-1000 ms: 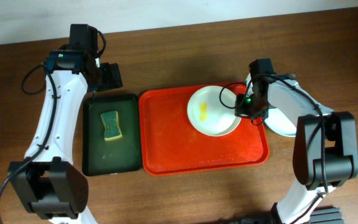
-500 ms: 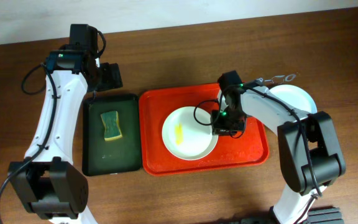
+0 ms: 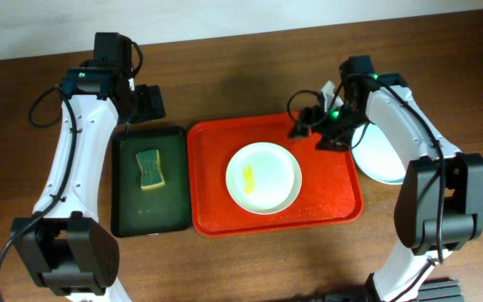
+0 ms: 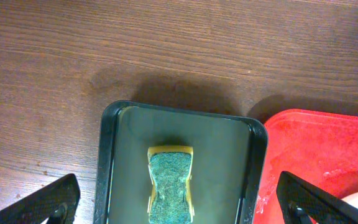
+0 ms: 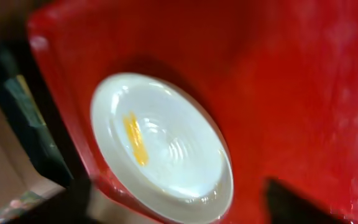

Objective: Clean dirty plates on tray and stack at the side

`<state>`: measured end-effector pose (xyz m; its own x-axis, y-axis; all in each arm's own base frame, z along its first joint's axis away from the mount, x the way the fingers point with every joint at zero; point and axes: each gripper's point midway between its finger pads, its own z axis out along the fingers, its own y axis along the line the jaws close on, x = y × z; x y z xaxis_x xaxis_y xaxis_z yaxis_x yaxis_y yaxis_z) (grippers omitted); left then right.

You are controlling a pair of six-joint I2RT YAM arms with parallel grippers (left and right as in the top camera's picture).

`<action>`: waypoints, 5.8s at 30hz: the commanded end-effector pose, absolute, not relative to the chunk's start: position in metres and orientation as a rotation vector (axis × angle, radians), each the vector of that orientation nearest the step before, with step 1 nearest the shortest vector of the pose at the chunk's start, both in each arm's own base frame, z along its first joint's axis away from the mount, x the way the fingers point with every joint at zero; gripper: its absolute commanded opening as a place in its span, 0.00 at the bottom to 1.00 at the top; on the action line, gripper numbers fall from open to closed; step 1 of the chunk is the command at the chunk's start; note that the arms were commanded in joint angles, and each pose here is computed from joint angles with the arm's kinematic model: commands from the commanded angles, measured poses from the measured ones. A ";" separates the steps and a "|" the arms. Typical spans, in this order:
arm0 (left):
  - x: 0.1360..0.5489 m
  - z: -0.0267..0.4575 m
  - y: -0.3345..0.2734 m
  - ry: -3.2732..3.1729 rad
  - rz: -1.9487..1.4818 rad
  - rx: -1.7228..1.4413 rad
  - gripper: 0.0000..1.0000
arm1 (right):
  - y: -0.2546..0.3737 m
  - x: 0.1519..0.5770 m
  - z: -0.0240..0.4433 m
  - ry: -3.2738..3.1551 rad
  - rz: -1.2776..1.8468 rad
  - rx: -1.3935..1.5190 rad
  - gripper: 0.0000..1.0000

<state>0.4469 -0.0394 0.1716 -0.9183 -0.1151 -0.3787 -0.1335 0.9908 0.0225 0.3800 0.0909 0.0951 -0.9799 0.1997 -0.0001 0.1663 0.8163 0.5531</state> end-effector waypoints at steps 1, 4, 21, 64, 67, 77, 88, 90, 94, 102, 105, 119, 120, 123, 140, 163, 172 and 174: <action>0.447 0.179 -0.037 2.729 0.062 -0.194 0.99 | 0.089 0.400 0.110 2.837 0.906 0.240 0.99; 0.447 0.179 -0.037 2.729 0.062 -0.194 0.99 | 0.088 0.397 0.110 2.852 0.908 0.261 0.35; 0.447 0.179 -0.037 2.729 0.062 -0.194 0.99 | 0.082 0.333 0.058 3.181 0.322 0.144 0.32; 0.422 0.167 -0.046 2.852 0.001 -0.177 1.00 | 0.099 0.316 0.011 3.165 0.440 0.305 0.04; 0.394 0.147 -0.047 2.986 0.029 -0.106 0.92 | 0.099 0.316 0.011 3.165 0.440 0.305 0.04; 0.369 0.053 -0.044 3.086 0.055 -0.103 0.74 | 0.099 0.316 0.011 3.165 0.440 0.305 0.05; 0.376 0.010 -0.038 3.113 0.124 -0.103 0.71 | 0.098 0.317 0.011 3.162 0.431 0.304 0.05; 0.376 0.010 -0.037 3.111 0.128 -0.108 0.64 | 0.098 0.317 0.011 3.162 0.430 0.304 0.05; 0.376 0.010 -0.036 3.112 0.130 -0.116 0.51 | 0.098 0.317 0.011 3.162 0.431 0.304 0.05; 0.376 0.010 -0.036 3.113 0.130 -0.116 0.34 | 0.098 0.317 0.011 3.162 0.430 0.304 0.05; 0.376 0.010 -0.036 3.113 0.130 -0.116 0.26 | 0.098 0.317 0.011 3.162 0.430 0.304 0.05; 0.387 0.014 -0.038 3.079 0.114 -0.035 0.00 | 0.097 0.312 0.011 3.184 0.424 0.312 0.05; 0.389 0.017 -0.038 3.071 0.113 -0.034 0.00 | 0.097 0.311 0.011 3.188 0.424 0.312 0.04; 0.397 0.033 -0.039 3.024 0.102 -0.008 0.00 | 0.097 0.308 0.011 3.200 0.426 0.317 0.04; 0.398 0.122 -0.071 2.964 -0.077 0.102 0.00 | 0.109 0.288 0.017 3.276 0.550 0.351 0.04; 0.392 0.122 -0.073 2.973 0.040 0.151 0.00 | 0.115 0.284 0.011 3.286 0.359 0.199 0.04; 0.390 0.122 -0.072 2.983 0.043 0.151 0.00 | 0.115 0.283 0.011 3.290 0.356 0.218 0.04; 0.389 0.122 -0.072 2.989 0.044 0.152 0.00 | 0.115 0.283 0.011 3.290 0.356 0.218 0.17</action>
